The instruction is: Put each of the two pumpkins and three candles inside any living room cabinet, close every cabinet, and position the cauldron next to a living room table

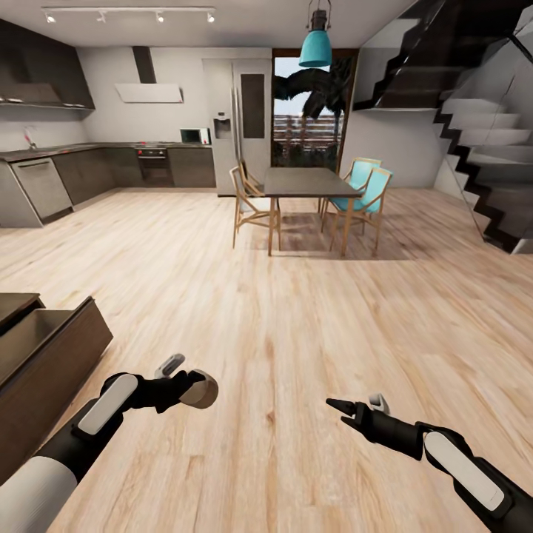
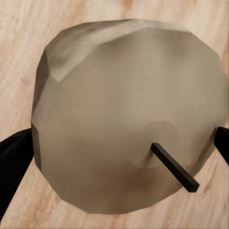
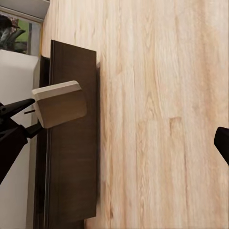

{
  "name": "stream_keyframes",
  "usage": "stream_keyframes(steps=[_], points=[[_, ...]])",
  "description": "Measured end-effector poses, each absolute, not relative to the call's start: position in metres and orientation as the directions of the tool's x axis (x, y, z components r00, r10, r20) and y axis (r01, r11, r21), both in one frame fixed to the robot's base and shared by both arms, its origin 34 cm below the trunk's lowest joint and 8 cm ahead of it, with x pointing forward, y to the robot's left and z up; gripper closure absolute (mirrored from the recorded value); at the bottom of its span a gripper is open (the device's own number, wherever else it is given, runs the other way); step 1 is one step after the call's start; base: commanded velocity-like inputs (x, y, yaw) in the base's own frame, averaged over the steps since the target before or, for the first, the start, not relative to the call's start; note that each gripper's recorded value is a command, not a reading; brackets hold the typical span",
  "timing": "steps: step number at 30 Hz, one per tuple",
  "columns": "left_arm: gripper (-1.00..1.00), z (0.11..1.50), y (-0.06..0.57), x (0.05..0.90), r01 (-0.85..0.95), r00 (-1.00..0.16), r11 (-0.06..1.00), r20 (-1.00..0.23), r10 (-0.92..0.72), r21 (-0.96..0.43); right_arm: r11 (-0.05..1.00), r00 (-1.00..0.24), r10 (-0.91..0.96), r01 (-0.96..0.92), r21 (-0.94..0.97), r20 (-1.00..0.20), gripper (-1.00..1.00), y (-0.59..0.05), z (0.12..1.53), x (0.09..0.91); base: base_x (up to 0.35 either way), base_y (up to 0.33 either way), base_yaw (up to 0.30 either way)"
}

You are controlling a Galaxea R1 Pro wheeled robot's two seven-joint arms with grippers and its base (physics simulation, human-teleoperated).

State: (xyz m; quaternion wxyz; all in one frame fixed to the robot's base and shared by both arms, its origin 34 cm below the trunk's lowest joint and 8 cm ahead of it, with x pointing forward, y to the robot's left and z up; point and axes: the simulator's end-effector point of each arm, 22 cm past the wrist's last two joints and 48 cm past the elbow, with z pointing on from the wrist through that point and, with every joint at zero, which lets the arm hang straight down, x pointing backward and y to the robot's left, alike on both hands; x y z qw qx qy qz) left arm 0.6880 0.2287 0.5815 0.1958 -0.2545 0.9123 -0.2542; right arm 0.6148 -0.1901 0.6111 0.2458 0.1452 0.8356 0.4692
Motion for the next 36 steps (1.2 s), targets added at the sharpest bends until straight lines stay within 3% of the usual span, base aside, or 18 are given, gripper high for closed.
stream_keyframes(steps=[19,36], points=[[1.00,0.5837,0.2288,0.6884,-0.362,-0.793,0.742,-0.231,-0.563,-0.564,0.517,-0.836,0.473,0.008,0.856,-0.278,-1.00,-0.1899,0.6133,0.6152,0.304,-0.003,0.085],[1.00,0.5837,0.2288,0.6885,-0.361,-0.794,0.743,-0.233,-0.562,-0.563,0.519,-0.836,0.474,0.011,0.855,-0.277,-1.00,-0.1907,0.6123,0.6150,0.304,-0.090,0.056]])
